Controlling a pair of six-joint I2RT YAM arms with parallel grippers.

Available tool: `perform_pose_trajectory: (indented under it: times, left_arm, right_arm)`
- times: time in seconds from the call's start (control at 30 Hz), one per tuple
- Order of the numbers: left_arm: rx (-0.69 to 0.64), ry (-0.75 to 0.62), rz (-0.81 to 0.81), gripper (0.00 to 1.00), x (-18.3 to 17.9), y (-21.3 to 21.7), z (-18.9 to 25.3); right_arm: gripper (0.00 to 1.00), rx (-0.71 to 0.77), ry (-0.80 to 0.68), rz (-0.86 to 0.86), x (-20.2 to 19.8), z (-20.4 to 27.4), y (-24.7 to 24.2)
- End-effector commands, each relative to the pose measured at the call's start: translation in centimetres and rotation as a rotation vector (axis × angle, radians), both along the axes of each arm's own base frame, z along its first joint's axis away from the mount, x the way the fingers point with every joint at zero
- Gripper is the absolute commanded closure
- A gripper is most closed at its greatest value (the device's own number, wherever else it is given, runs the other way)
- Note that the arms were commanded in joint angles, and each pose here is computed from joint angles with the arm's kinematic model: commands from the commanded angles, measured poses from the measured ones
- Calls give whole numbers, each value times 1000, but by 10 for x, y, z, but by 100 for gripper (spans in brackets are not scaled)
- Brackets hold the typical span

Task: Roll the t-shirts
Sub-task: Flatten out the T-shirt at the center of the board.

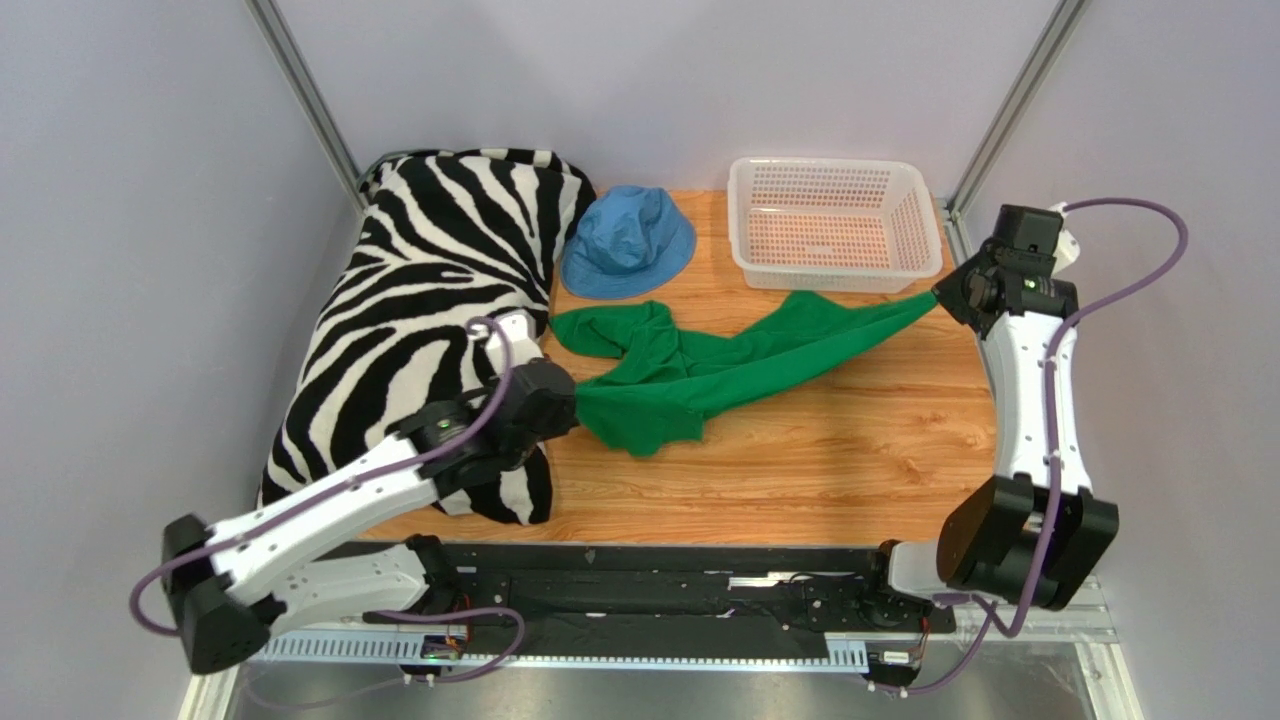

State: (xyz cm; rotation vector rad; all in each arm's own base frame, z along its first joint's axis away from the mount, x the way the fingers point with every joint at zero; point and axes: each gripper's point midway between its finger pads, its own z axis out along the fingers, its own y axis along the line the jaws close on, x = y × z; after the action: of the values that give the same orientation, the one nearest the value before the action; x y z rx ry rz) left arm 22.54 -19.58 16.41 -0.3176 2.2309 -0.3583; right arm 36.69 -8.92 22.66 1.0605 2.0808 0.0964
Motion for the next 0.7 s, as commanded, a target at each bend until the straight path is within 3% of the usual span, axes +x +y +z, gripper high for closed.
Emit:
perform_pose_trajectory:
  times: [0.0, 0.3, 0.47, 0.67]
  left_arm:
    - [72, -184, 15, 100, -2, 48, 75]
    - [-16, -538, -43, 100, -7, 74, 241]
    - [-101, -674, -48, 100, -17, 86, 302]
    - [-142, -803, -32, 100, -23, 97, 360]
  right_arm:
    - [100, -7, -153, -5, -14, 61, 7]
    - [100, -18, -399, -5, -61, 180, 25]
    - [100, -59, -541, -1, -98, 247, 35]
    - [100, -92, -640, -20, -120, 289, 37]
